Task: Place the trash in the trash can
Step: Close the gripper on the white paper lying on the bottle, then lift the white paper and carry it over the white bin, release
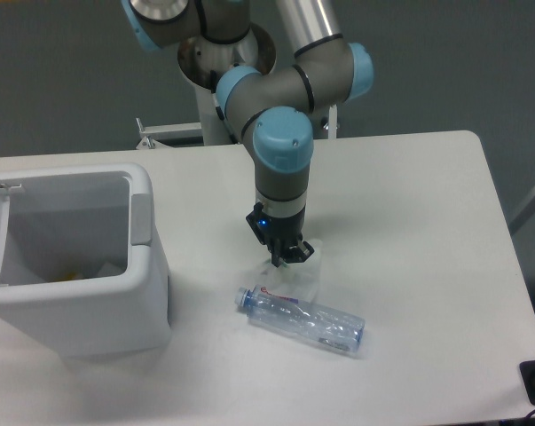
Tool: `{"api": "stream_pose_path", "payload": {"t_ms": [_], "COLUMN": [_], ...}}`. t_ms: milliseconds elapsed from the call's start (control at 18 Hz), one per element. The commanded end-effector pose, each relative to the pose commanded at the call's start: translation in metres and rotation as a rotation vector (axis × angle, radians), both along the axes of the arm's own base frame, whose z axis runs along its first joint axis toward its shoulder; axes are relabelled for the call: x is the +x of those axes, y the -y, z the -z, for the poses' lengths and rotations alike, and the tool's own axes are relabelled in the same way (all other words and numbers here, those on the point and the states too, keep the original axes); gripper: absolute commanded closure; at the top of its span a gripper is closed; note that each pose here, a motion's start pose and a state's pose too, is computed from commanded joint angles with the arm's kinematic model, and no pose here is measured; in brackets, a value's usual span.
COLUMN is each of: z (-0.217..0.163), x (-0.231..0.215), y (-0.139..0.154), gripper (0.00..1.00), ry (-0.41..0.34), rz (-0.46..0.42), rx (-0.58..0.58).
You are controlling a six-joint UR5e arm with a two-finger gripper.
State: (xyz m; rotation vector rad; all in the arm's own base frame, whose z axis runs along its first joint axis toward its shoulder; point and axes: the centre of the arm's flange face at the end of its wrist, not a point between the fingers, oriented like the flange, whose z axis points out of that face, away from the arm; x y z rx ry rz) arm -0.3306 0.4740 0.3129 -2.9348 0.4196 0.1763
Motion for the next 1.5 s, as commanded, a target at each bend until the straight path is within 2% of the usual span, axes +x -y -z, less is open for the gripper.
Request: {"api": "stream_pose_path", "payload": {"t_ms": [167,389,611,722,778,833,944,1167,1333,1444,1500], "z": [-0.039,-0.09,-0.143,-0.188,-0.224,-0.247,-0.288,-0.312,-0.304,-0.273,-0.262], "x": [-0.007,-0.018,-0.017,-0.005,0.002,0.01,0.045,0.097,0.145,0.201,0.211], "y": [0.003,0.009,0.0,-0.003,0.0,0.002,-0.003,-0.025,-0.046,-0.069,-0.072], "gripper": [1.0,1.0,1.0,1.0,1.0,1.0,1.0,1.0,1.0,1.0,1.0], "ry": [0.041,0.149,0.247,0.298,0.317,0.331,0.386,0.437,0.477,0.535,0.545], "rz": [-0.069,-0.218,-0.423,-0.519,-0.59,-0.619,-0.628,-0.581,-0.5,-0.418,-0.405], "rx": [0.142,0.348,0.482,0.57,0.628,0.667,0.731,0.755,0.716,0.631,0.608]}}
